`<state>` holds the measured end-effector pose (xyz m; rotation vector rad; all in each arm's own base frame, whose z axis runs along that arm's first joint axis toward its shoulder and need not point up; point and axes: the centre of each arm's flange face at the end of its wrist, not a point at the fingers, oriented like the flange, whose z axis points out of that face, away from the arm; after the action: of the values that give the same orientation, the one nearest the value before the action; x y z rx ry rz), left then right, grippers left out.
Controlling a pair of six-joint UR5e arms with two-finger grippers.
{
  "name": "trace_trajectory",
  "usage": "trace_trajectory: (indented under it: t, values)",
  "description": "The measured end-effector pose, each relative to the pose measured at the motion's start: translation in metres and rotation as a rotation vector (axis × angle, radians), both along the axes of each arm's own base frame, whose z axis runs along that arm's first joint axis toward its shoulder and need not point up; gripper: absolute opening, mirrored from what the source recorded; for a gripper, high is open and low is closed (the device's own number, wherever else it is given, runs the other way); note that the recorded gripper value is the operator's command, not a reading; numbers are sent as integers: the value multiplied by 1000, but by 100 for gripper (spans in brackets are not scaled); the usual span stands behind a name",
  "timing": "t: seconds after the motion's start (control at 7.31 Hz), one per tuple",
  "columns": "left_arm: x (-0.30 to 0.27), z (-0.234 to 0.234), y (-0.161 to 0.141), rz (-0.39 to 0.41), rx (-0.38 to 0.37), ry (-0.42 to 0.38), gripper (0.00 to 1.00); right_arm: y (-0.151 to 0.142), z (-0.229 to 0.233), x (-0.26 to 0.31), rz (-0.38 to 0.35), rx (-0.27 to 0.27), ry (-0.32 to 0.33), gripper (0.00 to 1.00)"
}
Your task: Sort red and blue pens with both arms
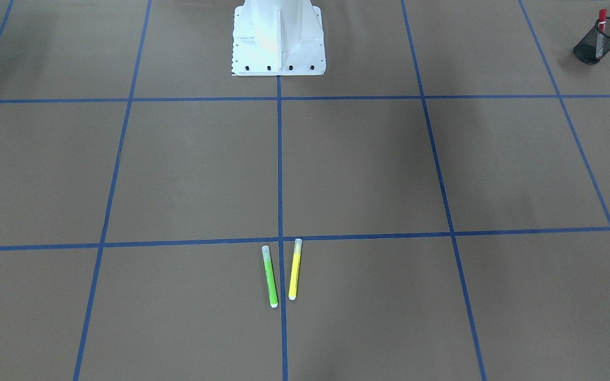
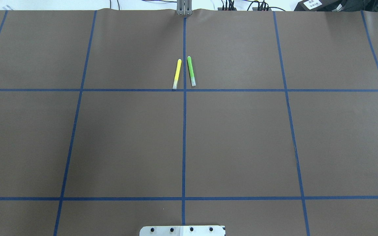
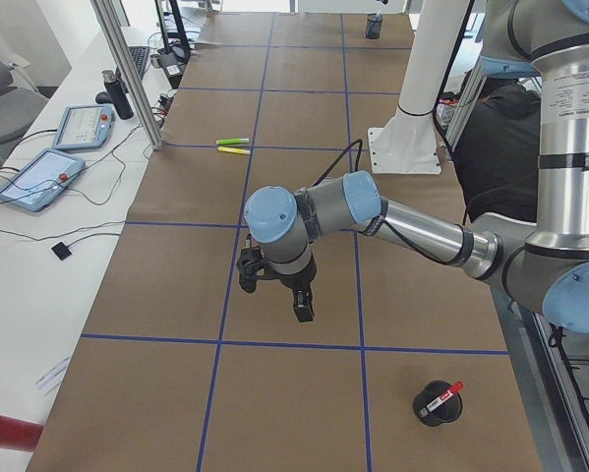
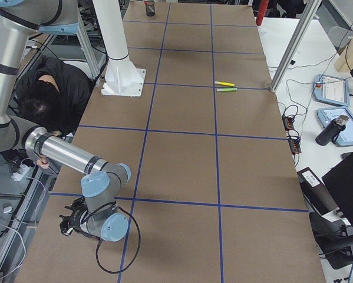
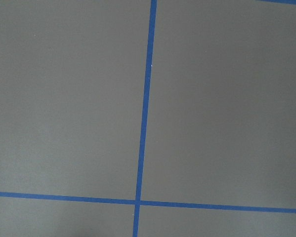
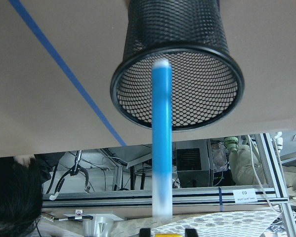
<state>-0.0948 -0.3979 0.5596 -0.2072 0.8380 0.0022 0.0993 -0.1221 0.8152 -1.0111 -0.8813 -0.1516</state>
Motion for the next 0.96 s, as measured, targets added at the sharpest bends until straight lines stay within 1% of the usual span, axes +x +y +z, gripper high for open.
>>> trace_trajectory:
  t: [0.14,0.27,0.41,0.55,0.68,0.82,0.96]
  values:
    - [0,0,0,0,1,0,100,-1,3,0,-2,4,0,100]
    - [0,-2,-2,0,4,0,100,-11,2,2,-4,19,2,100]
    - [0,-4,-4,-7,3,-3,100,-30,-2,4,-9,48,10,100]
    - [-1,-8,-9,-19,-2,-12,100,-59,-11,8,-11,83,35,100]
    - [-2,-14,-15,-28,-1,-24,100,-94,-27,12,5,113,89,100]
    - [-2,-18,-18,-33,1,-32,100,-134,-46,16,34,143,154,100]
    - [-1,-21,-22,-36,2,-37,100,-177,-68,18,80,179,201,100]
